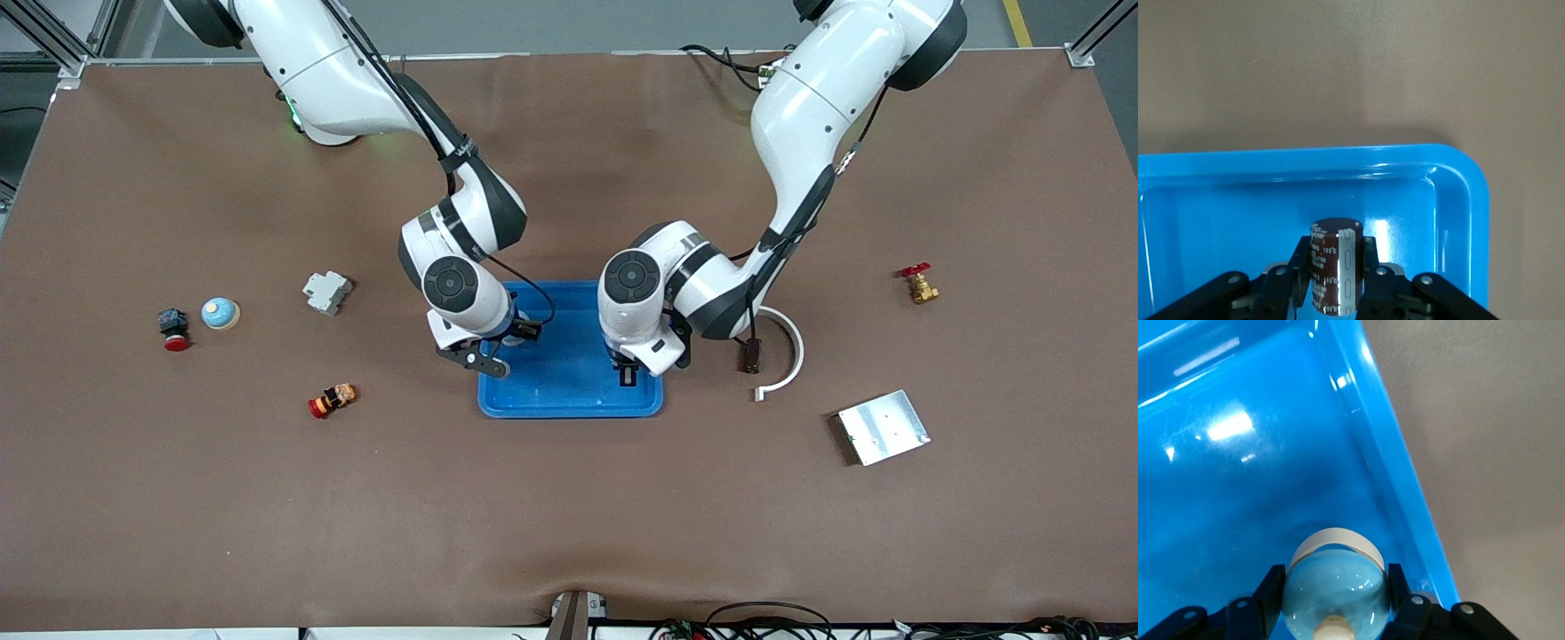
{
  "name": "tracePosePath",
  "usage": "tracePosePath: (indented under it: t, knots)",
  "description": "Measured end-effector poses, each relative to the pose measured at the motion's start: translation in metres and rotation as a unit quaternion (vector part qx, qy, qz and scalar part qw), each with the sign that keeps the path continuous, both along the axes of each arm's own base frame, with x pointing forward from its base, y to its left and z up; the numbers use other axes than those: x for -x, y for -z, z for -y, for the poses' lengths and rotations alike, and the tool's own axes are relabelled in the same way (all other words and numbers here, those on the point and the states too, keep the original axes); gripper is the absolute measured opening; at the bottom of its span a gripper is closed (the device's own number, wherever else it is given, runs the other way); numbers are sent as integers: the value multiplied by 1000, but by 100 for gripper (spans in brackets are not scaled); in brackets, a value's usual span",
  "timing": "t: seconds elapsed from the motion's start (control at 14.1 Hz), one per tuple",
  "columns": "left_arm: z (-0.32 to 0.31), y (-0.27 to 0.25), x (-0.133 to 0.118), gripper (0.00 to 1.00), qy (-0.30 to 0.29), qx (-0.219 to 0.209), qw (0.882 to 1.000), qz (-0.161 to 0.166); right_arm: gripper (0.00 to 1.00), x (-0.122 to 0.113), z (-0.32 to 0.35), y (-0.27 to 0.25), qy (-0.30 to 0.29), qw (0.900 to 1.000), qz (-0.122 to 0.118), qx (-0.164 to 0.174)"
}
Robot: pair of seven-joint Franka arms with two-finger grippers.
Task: Place electrolytic capacitor and blue bell in tray
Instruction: 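Open the right gripper over the tray while the left gripper lowers the capacitor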
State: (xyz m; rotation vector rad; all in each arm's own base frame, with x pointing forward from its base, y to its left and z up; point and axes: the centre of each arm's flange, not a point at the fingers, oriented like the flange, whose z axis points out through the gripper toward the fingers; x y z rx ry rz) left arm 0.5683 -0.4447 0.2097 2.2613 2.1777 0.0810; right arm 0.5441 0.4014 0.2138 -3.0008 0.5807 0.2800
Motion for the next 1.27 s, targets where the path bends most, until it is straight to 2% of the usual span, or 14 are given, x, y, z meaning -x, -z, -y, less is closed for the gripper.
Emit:
tracePosePath:
  t: [0.21,0.42,0.49,0.71,0.92,1.2,1.27]
  knots:
    - [2,6,0,34,1,5,1000,1,69,2,-1,2,2,1000,-3,1]
    - [5,12,1,34,3,9,1000,1,98,3,-2,4,3,1000,-7,3]
    - [6,14,1,34,3,13,1000,4,100,2,-1,3,4,1000,-7,3]
    - [9,26,2,34,6,17,1000,8,100,-9,13,-1,9,1000,-7,6]
    - [12,26,4,34,9,16,1000,10,100,-40,58,-24,6,1000,-6,7]
    - [14,27,6,34,18,11,1000,15,100,-82,177,-66,15,999,-31,4]
    - [14,29,7,41,22,8,1000,16,100,-91,217,-76,21,999,-37,-1]
